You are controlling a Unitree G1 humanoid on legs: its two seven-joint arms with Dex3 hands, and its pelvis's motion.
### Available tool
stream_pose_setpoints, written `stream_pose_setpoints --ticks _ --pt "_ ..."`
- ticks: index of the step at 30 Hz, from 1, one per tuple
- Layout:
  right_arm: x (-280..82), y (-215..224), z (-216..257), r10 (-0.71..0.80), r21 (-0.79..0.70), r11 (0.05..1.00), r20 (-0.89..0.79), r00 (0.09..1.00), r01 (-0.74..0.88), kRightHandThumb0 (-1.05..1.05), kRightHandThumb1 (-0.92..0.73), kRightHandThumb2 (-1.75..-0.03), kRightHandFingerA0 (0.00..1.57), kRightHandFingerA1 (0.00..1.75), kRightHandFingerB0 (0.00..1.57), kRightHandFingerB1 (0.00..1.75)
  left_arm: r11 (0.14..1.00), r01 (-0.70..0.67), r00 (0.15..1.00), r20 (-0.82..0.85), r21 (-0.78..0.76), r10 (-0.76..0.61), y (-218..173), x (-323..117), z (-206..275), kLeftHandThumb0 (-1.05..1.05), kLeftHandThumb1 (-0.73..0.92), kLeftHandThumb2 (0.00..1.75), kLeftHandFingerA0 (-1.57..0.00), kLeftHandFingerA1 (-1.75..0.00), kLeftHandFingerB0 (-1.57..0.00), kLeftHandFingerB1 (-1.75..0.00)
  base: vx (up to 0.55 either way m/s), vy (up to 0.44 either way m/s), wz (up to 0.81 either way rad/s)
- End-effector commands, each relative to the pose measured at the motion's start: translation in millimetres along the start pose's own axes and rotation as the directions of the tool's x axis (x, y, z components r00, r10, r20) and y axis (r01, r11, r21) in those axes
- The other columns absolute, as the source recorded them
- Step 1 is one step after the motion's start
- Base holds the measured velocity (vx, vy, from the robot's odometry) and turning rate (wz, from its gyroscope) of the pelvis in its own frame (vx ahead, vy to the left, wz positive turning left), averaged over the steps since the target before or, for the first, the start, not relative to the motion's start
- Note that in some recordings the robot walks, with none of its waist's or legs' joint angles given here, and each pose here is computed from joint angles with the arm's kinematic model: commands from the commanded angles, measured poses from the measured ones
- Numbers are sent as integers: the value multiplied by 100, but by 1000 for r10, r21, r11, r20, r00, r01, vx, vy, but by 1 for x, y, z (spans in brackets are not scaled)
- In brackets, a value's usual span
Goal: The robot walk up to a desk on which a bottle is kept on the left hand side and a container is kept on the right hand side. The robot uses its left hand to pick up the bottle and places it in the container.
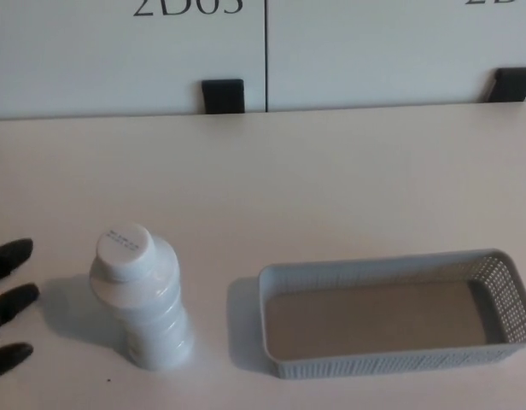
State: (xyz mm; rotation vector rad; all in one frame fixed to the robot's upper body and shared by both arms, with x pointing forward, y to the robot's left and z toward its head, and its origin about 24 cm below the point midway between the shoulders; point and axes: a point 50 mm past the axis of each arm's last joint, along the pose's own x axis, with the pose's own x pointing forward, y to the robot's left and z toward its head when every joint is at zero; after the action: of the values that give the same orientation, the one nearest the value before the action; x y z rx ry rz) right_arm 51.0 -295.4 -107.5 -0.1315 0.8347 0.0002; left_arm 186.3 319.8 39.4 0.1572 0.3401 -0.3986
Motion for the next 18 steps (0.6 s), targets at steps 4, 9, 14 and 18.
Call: stream_pose_setpoints --ticks 4,9,14,18 --pt "-2 -3 0 -8 -1 1000 -6 1000 8 -41 -30 -98 0 52 0 51 984 173 980 91 43 -176 -41 -24 2 -57 35 77 0 -26 0 -16 0 0 0" --pt "0 -3 0 -15 -11 1000 -12 1000 15 -41 -28 -97 1 51 0 51 973 225 969 93 51 -229 -65 -24 -6 -58 35 78 0 -26 0 -15 0 0 0" --pt "0 -2 3 -3 -19 1000 2 1000 3 -93 -76 -63 9 34 10 41 964 262 959 98 52 -266 -81 -16 -7 -60 36 78 0 -26 0 -14 0 0 0" --pt "1 -1 5 -1 -25 1000 5 1000 1 -93 -76 -64 9 34 11 42 960 276 954 115 34 -278 -85 -2 -4 -60 36 78 0 -23 0 -12 0 0 0"
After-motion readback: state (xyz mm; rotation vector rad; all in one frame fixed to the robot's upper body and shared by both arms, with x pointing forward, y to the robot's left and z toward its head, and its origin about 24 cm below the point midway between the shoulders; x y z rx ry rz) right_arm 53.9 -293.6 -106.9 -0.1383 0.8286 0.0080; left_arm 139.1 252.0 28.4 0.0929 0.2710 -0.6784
